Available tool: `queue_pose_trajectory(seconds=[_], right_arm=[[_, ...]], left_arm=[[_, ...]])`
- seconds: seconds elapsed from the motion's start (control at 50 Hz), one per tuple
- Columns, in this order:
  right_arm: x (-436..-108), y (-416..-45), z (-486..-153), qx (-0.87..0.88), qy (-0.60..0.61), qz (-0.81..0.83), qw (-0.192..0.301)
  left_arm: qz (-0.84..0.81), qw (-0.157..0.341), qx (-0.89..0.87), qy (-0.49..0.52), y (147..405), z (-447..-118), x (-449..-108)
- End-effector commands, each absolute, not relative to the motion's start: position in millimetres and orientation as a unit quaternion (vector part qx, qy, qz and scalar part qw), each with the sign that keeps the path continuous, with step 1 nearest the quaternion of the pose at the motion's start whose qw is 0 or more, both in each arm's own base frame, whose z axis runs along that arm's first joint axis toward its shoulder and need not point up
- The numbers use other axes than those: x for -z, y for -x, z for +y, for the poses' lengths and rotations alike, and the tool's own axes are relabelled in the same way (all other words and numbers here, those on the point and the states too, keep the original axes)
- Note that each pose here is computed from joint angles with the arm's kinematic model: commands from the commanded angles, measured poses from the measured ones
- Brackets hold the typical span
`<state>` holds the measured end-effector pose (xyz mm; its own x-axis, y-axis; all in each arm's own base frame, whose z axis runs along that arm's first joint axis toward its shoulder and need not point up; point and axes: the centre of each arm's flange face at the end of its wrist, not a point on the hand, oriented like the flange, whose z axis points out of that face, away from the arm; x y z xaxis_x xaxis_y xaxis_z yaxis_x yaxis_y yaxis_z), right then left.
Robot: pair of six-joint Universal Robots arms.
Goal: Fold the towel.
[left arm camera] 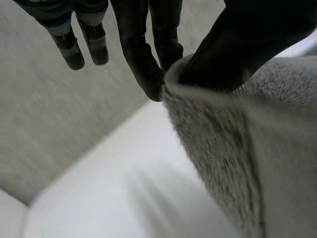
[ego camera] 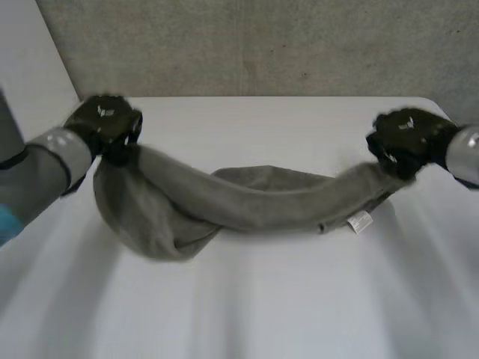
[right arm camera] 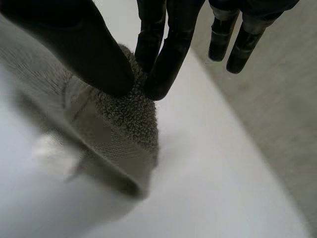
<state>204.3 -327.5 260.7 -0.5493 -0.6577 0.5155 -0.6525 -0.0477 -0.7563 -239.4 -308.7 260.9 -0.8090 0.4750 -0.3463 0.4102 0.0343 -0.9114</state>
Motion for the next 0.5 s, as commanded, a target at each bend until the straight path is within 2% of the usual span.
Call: queue_pose_trajectory(seconds=[0.02, 0.06, 0.08, 0.1, 0.12, 0.14, 0.16, 0.18, 0.2, 0.26, 0.3, 0.34, 0.36, 0.38, 0.4, 0.44, 0.46, 0.5], right_arm=[[-314.8, -240.6, -377.4, 0.718, 0.429, 0.544, -0.069], [-368.0, -243.2, -392.1, 0.809, 0.349, 0.464, -0.09], [-368.3, -243.2, -392.1, 0.81, 0.349, 0.463, -0.09], [-393.1, -241.5, -393.4, 0.843, 0.312, 0.429, -0.087], [-415.8, -239.3, -388.0, 0.868, 0.285, 0.4, -0.077], [-416.1, -239.3, -387.9, 0.868, 0.285, 0.4, -0.077], [-435.1, -236.5, -378.9, 0.883, 0.271, 0.379, -0.06], [-435.3, -236.5, -378.8, 0.883, 0.27, 0.378, -0.06], [-446.7, -234.8, -371.3, 0.891, 0.263, 0.368, -0.044], [-442.2, -236.7, -367.4, 0.885, 0.275, 0.377, -0.013], [-432.6, -236.8, -367.3, 0.875, 0.287, 0.391, -0.005], [-407.0, -234.8, -369.0, 0.848, 0.311, 0.43, 0.01], [-406.9, -234.8, -369.0, 0.847, 0.311, 0.431, 0.01], [-392.4, -235.2, -368.5, 0.831, 0.324, 0.452, 0.022], [-392.2, -235.2, -368.5, 0.831, 0.324, 0.452, 0.022], [-361.3, -238.0, -364.2, 0.794, 0.353, 0.492, 0.051], [-361.1, -238.0, -364.2, 0.794, 0.353, 0.492, 0.051], [-329.3, -239.4, -357.9, 0.754, 0.385, 0.528, 0.072]], left_arm=[[-0.558, 0.004, -0.792, 0.25, 264.1, -361.2, -330.6], [-0.45, -0.008, -0.871, 0.196, 269.2, -364.4, -384.4], [-0.449, -0.008, -0.872, 0.196, 269.2, -364.4, -384.7], [-0.398, -0.005, -0.901, 0.174, 271.9, -357.6, -408.4], [-0.397, -0.005, -0.901, 0.173, 271.9, -357.5, -408.7], [-0.347, 0.009, -0.925, 0.156, 274.1, -344.0, -433.7], [-0.302, 0.027, -0.942, 0.14, 274.0, -328.4, -457.1], [-0.302, 0.027, -0.943, 0.14, 274.0, -328.2, -457.3], [-0.276, 0.042, -0.952, 0.129, 270.2, -318.1, -472.9], [-0.269, 0.065, -0.952, 0.13, 258.2, -309.9, -485.5], [-0.288, 0.07, -0.944, 0.141, 253.4, -311.9, -479.0], [-0.356, 0.089, -0.912, 0.181, 253.4, -317.6, -443.5], [-0.356, 0.089, -0.912, 0.182, 253.4, -317.6, -443.3], [-0.391, 0.101, -0.892, 0.203, 255.9, -318.9, -419.8], [-0.391, 0.101, -0.892, 0.203, 255.9, -318.9, -419.6], [-0.46, 0.122, -0.846, 0.241, 260.5, -315.8, -365.1], [-0.461, 0.122, -0.845, 0.241, 260.5, -315.8, -364.9], [-0.517, 0.137, -0.803, 0.265, 262.9, -308.5, -317.6]])
